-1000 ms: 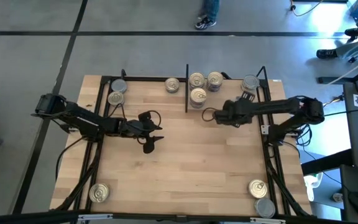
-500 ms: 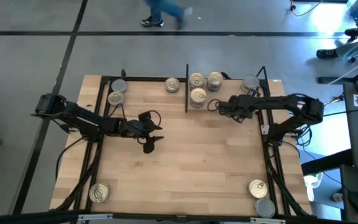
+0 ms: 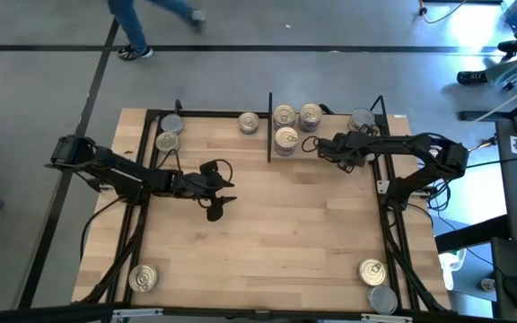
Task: Stack canned seafood by type on shelf
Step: Put the top green tuna can on the shelf
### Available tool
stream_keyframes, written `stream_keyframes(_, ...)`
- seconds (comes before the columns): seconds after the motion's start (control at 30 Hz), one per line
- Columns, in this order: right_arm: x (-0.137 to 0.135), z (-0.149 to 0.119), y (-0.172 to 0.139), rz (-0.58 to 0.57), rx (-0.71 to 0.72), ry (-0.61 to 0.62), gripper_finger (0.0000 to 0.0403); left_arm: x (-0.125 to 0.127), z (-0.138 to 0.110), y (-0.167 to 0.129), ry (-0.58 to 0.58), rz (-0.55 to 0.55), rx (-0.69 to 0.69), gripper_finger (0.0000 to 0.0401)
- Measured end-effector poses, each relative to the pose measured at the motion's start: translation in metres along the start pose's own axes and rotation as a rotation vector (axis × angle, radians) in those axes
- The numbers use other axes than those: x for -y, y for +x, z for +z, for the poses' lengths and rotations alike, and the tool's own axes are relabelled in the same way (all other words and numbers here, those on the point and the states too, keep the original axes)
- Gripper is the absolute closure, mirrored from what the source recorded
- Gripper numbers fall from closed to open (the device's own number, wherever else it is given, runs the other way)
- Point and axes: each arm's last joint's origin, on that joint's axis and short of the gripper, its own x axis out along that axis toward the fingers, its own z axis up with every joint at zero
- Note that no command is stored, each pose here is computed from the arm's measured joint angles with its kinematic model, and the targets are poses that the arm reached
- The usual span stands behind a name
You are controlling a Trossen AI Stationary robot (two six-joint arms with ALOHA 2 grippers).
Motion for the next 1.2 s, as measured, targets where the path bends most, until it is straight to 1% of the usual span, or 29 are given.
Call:
stream_keyframes(0.1,-0.001,0.001,0.0,0.028,0.001,-0.008,0.0214,0.0,0.0,0.0,-0.005,0.0,0.0,0.0187)
stream_keyframes(0.2,-0.002,0.0,0.0,0.063,-0.009,-0.01,0.0183,0.0,0.0,0.0,-0.005,0.0,0.0,0.0187)
stream_keyframes(0.33,-0.002,0.0,0.0,0.062,-0.014,-0.014,0.0143,0.0,0.0,0.0,-0.006,0.0,0.0,0.0187)
stream_keyframes(0.43,0.0,0.001,-0.003,0.055,-0.019,-0.022,0.0125,0.0,0.0,0.0,-0.01,0.0,0.0,0.0187)
stream_keyframes(0.5,0.003,0.003,-0.006,0.061,-0.017,-0.019,0.0121,0.0,0.0,0.0,-0.011,0.0,0.0,0.0187)
stream_keyframes(0.77,0.005,0.007,-0.013,0.167,-0.034,-0.036,0.0119,0.0,0.0,0.0,-0.014,0.0,0.0,0.0187)
stream_keyframes(0.87,0.007,0.008,-0.015,0.171,-0.029,-0.031,0.0119,0.0,0.0,0.0,-0.016,0.0,0.0,0.0187)
stream_keyframes(1.03,0.008,0.009,-0.017,0.214,-0.033,-0.027,0.0119,0.0,0.0,0.0,-0.019,0.0,0.0,0.0187)
stream_keyframes(1.2,0.008,0.009,-0.017,0.202,-0.032,-0.028,0.0119,0.0,0.0,0.0,-0.019,0.0,0.0,0.0187)
